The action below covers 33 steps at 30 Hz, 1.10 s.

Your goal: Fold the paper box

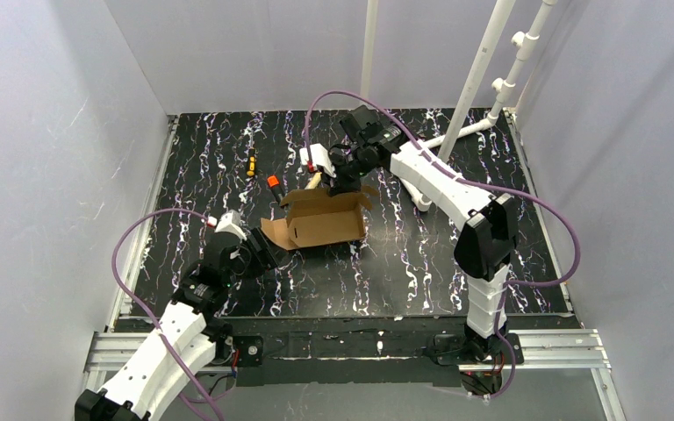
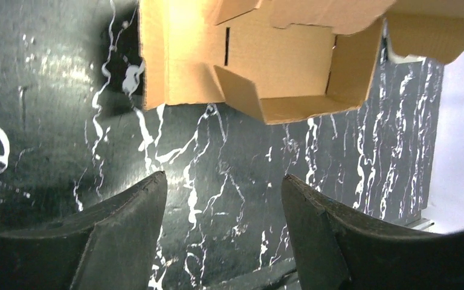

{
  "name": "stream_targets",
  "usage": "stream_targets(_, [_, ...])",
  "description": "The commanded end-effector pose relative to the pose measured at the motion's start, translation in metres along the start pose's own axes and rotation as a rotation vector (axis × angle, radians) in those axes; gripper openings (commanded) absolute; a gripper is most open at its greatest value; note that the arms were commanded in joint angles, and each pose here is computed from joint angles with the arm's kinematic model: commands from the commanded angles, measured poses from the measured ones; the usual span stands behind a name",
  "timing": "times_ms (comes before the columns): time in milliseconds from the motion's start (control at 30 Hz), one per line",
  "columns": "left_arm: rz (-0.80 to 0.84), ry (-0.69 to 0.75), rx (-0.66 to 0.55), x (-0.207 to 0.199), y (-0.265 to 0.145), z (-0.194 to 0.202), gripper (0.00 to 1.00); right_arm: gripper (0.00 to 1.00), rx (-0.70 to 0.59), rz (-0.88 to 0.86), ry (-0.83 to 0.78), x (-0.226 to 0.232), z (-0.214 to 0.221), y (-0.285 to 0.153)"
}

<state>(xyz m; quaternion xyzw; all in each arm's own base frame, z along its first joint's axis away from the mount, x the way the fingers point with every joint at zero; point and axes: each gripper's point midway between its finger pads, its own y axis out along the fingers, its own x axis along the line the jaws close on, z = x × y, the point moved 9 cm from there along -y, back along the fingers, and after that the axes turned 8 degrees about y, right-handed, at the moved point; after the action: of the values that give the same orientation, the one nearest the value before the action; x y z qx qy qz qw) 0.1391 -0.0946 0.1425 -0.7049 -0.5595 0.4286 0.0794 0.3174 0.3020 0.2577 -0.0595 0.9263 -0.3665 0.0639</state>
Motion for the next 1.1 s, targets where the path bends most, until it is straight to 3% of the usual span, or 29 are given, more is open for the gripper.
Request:
stream_targets(0, [0.106, 0.099, -0.146, -0.015, 0.000, -0.024, 0.68, 0.01, -0.061, 0.078, 0.128, 0.008, -0.005, -0.011])
stream_targets(133, [0.177, 0.201, -0.260, -0.031, 0.003, -0.049, 0.60, 0.01, -0.084, 0.087, 0.221, 0.013, 0.003, -0.009])
stream_targets(433, [0.243, 0.499, -0.274, -0.040, 0.027, -0.069, 0.44, 0.01, -0.186, 0.111, 0.463, -0.002, 0.038, -0.024])
stream_targets(633, [0.256, 0.459, -0.282, -0.050, 0.047, -0.085, 0.44, 0.02, -0.218, 0.159, 0.545, -0.024, 0.042, -0.031])
stream_targets(700, [0.293, 0.375, -0.260, -0.055, 0.054, -0.084, 0.53, 0.01, -0.239, 0.130, 0.572, -0.028, 0.040, -0.033])
stream_targets(833, [0.253, 0.155, -0.197, -0.052, 0.071, -0.074, 0.61, 0.01, -0.276, 0.086, 0.594, -0.024, 0.033, -0.038])
stream_targets(900, [0.214, 0.059, -0.186, -0.049, 0.075, -0.071, 0.75, 0.01, -0.285, 0.087, 0.599, -0.021, 0.031, -0.040])
stream_targets(1067, [0.207, -0.085, -0.177, -0.043, 0.066, -0.058, 0.86, 0.01, -0.277, 0.092, 0.607, -0.016, 0.034, -0.041])
